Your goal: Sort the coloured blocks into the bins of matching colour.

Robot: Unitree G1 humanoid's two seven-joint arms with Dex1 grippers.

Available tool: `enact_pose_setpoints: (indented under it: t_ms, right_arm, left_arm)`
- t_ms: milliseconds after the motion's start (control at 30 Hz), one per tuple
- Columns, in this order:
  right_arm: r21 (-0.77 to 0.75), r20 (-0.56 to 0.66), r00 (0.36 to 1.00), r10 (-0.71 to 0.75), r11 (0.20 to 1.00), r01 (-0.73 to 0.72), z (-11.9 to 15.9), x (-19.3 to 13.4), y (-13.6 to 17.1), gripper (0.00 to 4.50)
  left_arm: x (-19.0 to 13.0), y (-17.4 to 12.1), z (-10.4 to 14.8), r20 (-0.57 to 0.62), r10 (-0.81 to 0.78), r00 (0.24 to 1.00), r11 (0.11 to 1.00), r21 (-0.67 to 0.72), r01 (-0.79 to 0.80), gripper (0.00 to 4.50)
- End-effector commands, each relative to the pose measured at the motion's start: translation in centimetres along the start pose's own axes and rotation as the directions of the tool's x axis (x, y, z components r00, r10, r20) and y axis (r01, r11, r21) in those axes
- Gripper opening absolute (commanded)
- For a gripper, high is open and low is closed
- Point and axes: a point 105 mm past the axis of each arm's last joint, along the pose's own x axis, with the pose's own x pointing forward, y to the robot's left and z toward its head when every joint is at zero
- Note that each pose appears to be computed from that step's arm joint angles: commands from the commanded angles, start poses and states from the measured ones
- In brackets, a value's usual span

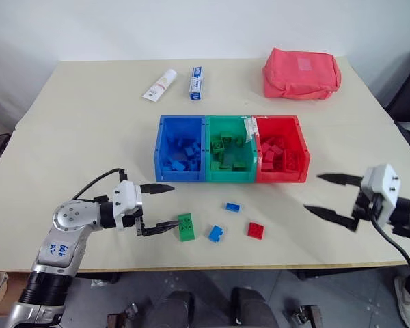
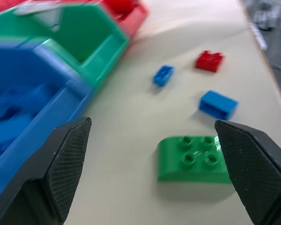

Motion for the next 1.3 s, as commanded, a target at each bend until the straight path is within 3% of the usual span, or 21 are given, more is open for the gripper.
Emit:
enact_pose_setpoints:
  t_ms: [33, 133, 267, 633, 733, 967, 1100, 1300]
  right_arm:
    - [-0.073, -0.007, 0.999, 0.048, 0.996, -0.049, 0.9, -0.5, 0.4, 4.45]
    - [-0.047, 0.020, 0.987, 0.162, 0.986, -0.161, 2.0, 1.2, 2.5, 4.45]
    - [-0.013, -0.031, 0.946, 0.322, 0.946, -0.323, 2.2, 4.4, 6.2, 4.45]
    - [0.056, -0.148, 0.925, 0.349, 0.937, -0.344, 0.0, 9.7, 8.9, 4.45]
    - [0.043, -0.159, 0.933, 0.323, 0.946, -0.320, -0.2, 10.1, 8.6, 3.88]
    - [0.027, -0.116, 0.958, 0.263, 0.965, -0.262, 0.3, 10.1, 6.8, 1.55]
    - [0.072, 0.042, 0.978, 0.205, 0.976, -0.208, 2.9, 9.9, 5.2, 1.42]
    - [0.168, 0.266, 0.956, -0.124, 0.983, 0.080, 7.7, 8.2, -1.6, 1.42]
  left_arm:
    - [0.6, -0.8, 0.7, 0.047, -0.073, 0.996, 0.997, 0.024, 0.072, 4.50]
    - [0.5, -1.6, 0.7, 0.063, -0.094, 0.994, 0.995, -0.020, 0.095, 4.50]
    - [-0.2, -2.5, 0.4, 0.042, -0.112, 0.993, 0.993, -0.032, 0.113, 4.50]
    - [-1.3, -2.8, 0.2, -0.023, -0.076, 0.997, 0.997, -0.029, 0.076, 4.50]
    - [-1.3, -3.3, 0.5, -0.012, -0.079, 0.997, 0.997, -0.026, 0.078, 4.50]
    - [-0.9, -2.3, 1.3, 0.039, 0.018, 0.999, 1.000, -0.009, -0.017, 4.50]
    - [-0.5, -1.0, 2.3, 0.115, 0.141, 0.983, 0.989, -0.058, -0.135, 4.50]
    - [-0.4, 1.5, 3.9, 0.214, 0.358, 0.909, 0.930, -0.171, -0.326, 4.50]
